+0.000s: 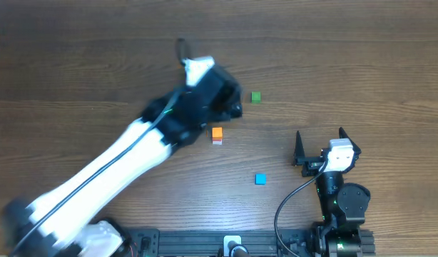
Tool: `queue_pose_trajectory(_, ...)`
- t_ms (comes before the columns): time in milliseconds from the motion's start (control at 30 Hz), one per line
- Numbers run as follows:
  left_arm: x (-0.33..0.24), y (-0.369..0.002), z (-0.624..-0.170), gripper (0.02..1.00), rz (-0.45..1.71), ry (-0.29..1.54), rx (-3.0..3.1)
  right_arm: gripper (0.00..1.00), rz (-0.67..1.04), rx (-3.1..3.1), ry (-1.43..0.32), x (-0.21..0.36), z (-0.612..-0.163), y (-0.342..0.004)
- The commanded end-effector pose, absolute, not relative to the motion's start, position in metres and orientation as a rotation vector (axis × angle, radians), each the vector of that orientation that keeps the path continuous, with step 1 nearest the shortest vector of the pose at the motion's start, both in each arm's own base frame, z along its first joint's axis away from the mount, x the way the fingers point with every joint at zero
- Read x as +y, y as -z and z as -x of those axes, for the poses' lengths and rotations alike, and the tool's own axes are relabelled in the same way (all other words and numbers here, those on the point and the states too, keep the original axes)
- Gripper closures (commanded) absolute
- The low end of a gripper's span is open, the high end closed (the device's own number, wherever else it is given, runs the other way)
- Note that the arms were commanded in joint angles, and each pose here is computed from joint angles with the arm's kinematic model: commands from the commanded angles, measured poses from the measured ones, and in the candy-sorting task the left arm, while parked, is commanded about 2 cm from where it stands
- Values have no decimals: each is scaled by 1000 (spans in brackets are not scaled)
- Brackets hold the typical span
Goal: Stack Cubes
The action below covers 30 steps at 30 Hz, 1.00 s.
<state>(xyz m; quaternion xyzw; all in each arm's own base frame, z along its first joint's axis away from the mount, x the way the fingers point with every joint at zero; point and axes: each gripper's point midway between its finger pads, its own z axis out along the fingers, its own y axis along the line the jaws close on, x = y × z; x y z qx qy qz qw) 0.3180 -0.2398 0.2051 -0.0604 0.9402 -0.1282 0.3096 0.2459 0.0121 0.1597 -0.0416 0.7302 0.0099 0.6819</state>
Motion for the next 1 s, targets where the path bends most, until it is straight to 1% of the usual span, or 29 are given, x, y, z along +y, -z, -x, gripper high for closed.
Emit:
queue_pose_trajectory(33,-184,-293,-333,18,229,354,2210,9,94,1637,-37,14,-246,-158)
queue_pose_trajectory(100,-129,-325,-342,20,363,366,2110,9,94,1637,-37,14,-246,-158)
queue_pose_trajectory(267,-69,-363,-341,18,366,323,1971,7,94,1638,-37,14,-246,-158)
queue_pose_trajectory(367,-44,-376,-331,23,354,289,1882,9,93,1638,-37,14,-246,-158)
queue_pose_trajectory(467,-26,-374,-317,20,343,278,1806,7,94,1638,-37,14,-246,-158)
queue_pose_trajectory(567,-16,-361,-301,20,314,295,1715,9,94,1638,-37,14,-246,-158)
queue_pose_trajectory(700,-7,-321,-277,20,273,300,1618,7,94,1637,-37,14,-246,-158)
queue_pose_trajectory(1000,0,-245,-250,20,148,163,1563,9,94,1638,-37,14,-246,-158)
